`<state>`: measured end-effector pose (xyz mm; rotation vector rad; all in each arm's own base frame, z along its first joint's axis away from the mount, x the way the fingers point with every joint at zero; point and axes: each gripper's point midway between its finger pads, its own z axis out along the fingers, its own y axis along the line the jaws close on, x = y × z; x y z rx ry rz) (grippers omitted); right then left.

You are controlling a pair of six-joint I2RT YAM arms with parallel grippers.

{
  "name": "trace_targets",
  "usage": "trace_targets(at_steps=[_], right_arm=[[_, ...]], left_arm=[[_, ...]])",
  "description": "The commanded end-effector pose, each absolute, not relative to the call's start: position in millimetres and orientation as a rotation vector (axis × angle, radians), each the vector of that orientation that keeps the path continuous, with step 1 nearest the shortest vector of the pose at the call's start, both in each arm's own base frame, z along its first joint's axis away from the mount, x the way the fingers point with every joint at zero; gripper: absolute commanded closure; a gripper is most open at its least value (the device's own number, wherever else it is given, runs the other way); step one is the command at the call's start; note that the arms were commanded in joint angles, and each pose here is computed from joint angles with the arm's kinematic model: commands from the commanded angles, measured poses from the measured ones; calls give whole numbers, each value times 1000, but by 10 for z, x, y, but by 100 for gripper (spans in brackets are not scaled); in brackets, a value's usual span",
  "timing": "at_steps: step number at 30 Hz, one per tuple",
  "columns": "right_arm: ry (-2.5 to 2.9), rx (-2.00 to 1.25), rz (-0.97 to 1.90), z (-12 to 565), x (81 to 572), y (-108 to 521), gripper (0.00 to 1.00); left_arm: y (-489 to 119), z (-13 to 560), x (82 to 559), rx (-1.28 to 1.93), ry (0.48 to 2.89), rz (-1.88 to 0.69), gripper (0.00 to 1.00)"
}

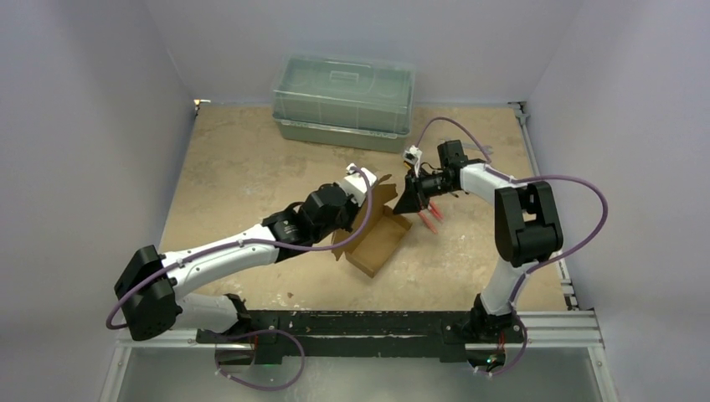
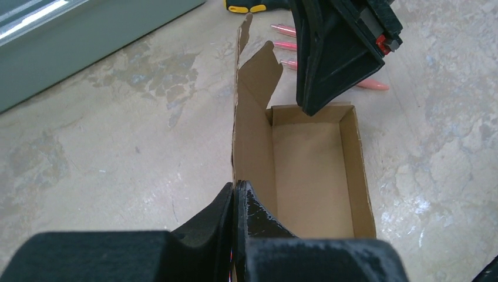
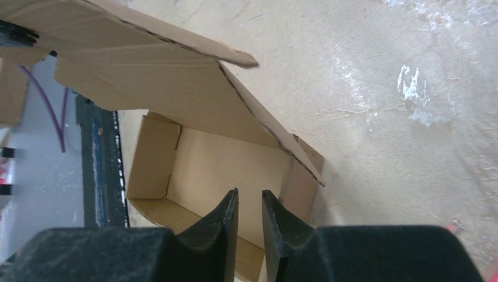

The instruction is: Fold the paper box

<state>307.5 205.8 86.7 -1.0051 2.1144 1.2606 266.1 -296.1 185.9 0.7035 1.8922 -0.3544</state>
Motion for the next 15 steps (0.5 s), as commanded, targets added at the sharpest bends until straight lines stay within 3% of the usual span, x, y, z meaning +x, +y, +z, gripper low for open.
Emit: trace_targets(at_steps=[1,15], right_arm=[[2056,-968,1430,1025,3057,2129,80],[2158,-852,1471,818,3095,2131,90]], left_arm=[[-3096,2142,2754,743,1795,-369,100],[-3194,2144,2755,771,1791,-397,100]])
